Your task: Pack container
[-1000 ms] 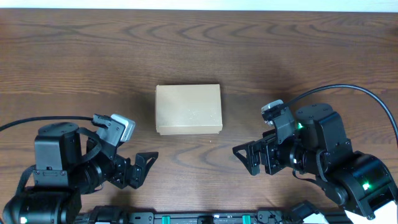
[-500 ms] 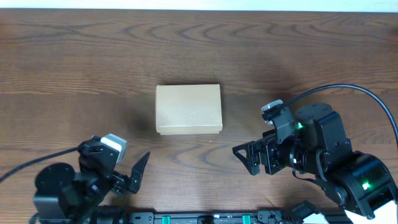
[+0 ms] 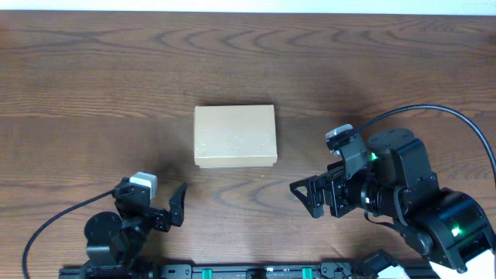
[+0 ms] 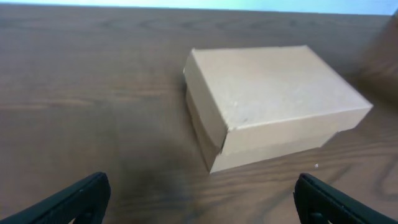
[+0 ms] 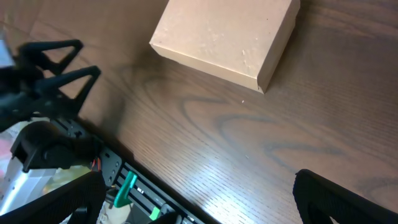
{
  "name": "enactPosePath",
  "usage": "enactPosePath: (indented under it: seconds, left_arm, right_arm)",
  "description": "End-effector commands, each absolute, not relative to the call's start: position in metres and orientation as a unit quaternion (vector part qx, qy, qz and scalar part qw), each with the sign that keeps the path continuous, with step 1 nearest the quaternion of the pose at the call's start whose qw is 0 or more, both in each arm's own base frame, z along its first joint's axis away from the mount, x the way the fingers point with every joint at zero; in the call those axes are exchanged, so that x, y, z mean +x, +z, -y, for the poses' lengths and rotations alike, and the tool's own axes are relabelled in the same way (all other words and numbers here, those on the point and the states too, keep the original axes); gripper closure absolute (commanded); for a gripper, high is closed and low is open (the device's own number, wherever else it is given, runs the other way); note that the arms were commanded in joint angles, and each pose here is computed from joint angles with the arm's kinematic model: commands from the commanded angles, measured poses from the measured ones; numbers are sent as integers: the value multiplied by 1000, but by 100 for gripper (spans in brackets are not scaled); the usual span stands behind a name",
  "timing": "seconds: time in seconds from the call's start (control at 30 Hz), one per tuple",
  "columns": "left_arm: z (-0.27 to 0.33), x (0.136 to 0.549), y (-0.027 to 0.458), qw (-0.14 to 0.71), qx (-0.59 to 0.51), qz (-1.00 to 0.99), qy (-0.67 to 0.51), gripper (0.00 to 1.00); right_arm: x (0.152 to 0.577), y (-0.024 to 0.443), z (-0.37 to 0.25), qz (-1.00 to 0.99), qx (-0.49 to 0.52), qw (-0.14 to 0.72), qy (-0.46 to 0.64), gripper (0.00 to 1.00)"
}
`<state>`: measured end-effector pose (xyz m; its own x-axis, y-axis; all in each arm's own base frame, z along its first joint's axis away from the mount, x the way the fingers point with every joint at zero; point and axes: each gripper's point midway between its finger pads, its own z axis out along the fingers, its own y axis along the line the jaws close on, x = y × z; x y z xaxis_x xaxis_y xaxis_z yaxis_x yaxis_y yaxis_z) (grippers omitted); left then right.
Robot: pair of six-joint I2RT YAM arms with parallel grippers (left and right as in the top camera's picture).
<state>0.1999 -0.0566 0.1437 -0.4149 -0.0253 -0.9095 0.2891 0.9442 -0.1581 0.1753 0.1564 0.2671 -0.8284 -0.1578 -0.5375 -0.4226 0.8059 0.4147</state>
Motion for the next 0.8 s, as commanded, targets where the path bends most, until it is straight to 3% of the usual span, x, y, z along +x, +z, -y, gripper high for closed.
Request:
enactPosePath:
  seconds: [0.0,0.17,0.77]
  left_arm:
    - [54,204,134,538,58,-826,-154,5]
    - [55,212,114,543,42,-822,-166,5]
    - [51,214,115,548,38,-821,-155,5]
  right_arm:
    - [175,270,-158,-916,-158,248,272,1]
    - [175,270,-158,-916,-158,248,272,1]
    - [175,270,-158,-916,-158,248,272,1]
